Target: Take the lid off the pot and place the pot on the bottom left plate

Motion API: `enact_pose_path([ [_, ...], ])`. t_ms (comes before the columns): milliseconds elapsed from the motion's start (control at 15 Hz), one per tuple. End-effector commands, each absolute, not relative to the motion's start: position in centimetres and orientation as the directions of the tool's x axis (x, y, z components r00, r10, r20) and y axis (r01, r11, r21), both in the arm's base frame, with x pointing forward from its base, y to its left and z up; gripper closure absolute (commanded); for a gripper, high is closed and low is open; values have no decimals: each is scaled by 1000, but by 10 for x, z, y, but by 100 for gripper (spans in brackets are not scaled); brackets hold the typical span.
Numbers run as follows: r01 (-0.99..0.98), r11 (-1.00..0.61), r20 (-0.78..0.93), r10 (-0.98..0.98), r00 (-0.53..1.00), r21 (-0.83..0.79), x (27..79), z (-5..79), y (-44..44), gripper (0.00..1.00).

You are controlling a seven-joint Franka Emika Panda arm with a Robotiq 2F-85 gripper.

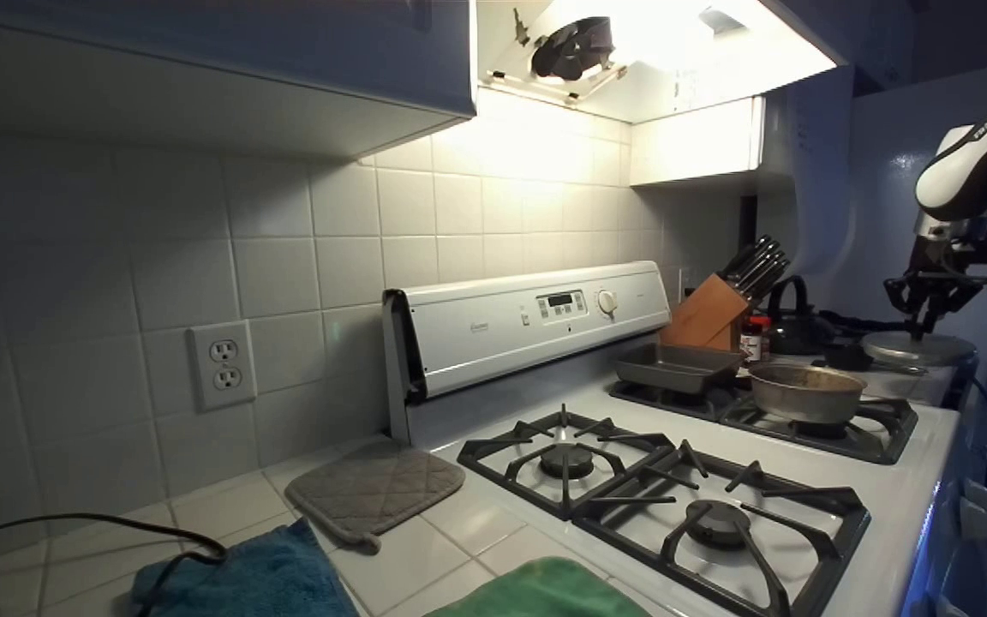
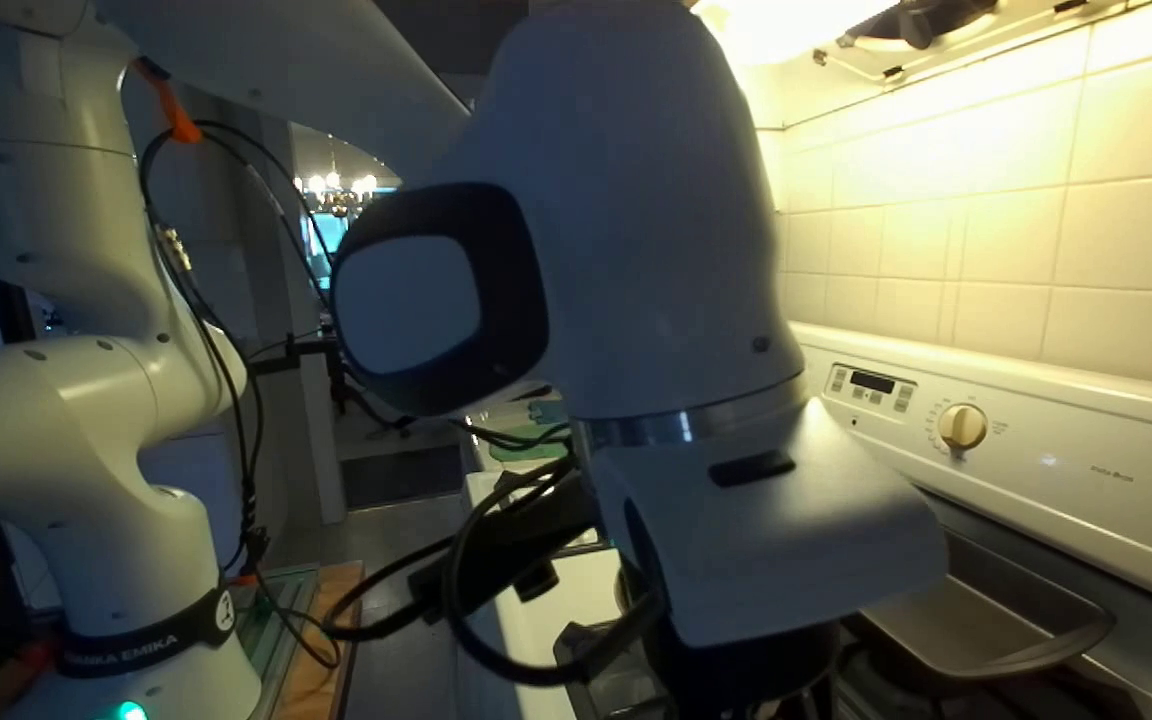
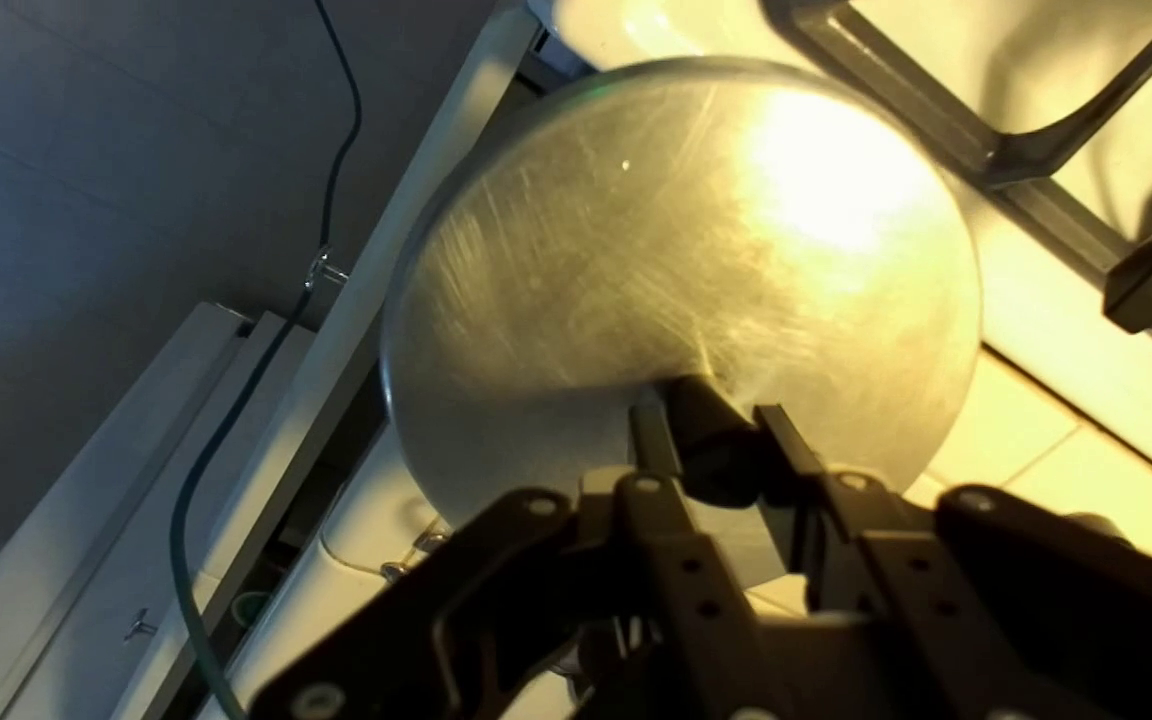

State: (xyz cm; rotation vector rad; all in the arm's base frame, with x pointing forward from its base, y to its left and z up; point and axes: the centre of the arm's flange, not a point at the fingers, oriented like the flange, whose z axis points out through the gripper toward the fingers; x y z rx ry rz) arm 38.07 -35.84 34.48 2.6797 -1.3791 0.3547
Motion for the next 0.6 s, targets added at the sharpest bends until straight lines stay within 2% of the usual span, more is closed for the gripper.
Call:
enact_pose_path([
  [0,-813,-581,247,-793,557,-30,401,331,-377,94],
  [533,-812,-582,249,-794,554,-51,429,296,-401,94],
])
